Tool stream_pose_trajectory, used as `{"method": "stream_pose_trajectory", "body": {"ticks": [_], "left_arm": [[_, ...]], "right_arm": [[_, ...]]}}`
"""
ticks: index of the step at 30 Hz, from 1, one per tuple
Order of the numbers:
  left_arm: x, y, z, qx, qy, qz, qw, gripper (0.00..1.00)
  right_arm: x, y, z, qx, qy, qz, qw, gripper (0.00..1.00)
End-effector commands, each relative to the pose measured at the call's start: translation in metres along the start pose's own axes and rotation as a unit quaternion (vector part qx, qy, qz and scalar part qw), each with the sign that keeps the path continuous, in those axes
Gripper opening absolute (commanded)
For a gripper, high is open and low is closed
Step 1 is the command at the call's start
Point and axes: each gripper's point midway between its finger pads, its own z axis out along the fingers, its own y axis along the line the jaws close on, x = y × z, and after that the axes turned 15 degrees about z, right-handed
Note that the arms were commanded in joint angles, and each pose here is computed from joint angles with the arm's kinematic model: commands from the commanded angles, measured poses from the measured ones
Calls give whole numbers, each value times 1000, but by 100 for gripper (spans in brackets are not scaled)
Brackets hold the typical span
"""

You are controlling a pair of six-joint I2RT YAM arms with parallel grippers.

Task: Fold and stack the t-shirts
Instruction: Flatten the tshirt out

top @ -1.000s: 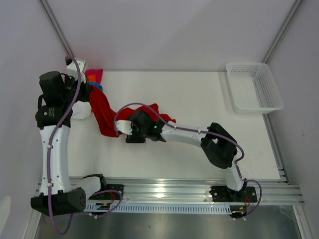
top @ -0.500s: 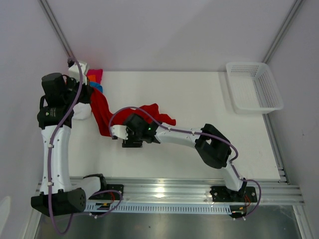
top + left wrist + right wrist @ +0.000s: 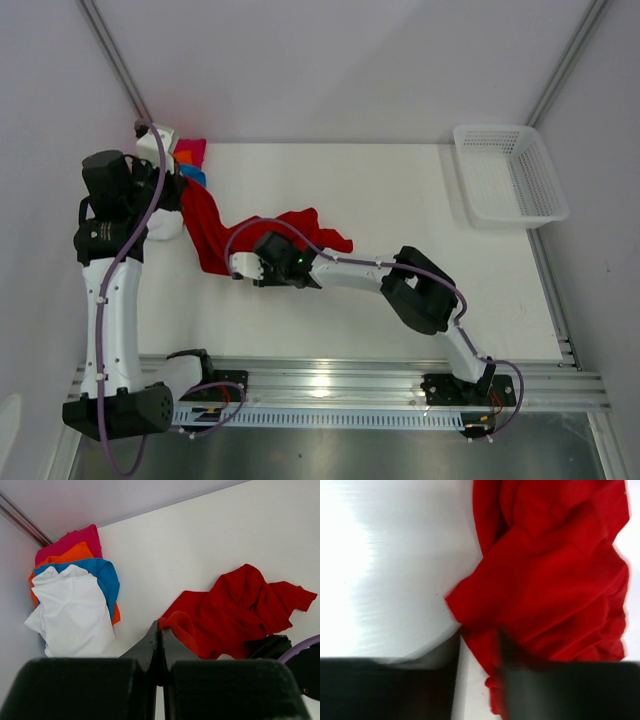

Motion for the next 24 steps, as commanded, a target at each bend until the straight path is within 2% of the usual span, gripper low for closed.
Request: {"method": "stream_pose_trajectory", "body": {"ticks": [1,2,3,10,15,16,18,19,24], "left_arm": [[-5,5,-7,-13,-13,13,1000,0],[-6,5,-8,-13,-13,13,1000,0],[-6,5,-7,-13,-14,13,1000,0],[-7,5,-5,-9,-13,10,1000,0],[-6,4,1,-2,-12,5,1000,1],[-6,4,2,0,-12,4,1000,0],[-7,5,3,2,-14,2,1000,0],[-8,6,5,2,-14,3,1000,0],[-14,9,4,-2,-18,4,1000,1]], "right_arm": [[-8,-17,-1,15,-11,19,1000,15],[-12,-22,-5,16,-15,27,999,4],[-15,-25,-8,17,-18,34,999,0],[-39,-71,-68,-5,-51,114,992,0],[-53,-144,-146,18,-101,193,976,0],[-51,-175,-165,41,-117,211,970,0],[-49,-204,-196,67,-133,228,962,0],[-39,-232,-214,98,-141,242,955,0],[3,-313,-280,201,-170,292,919,0]]}}
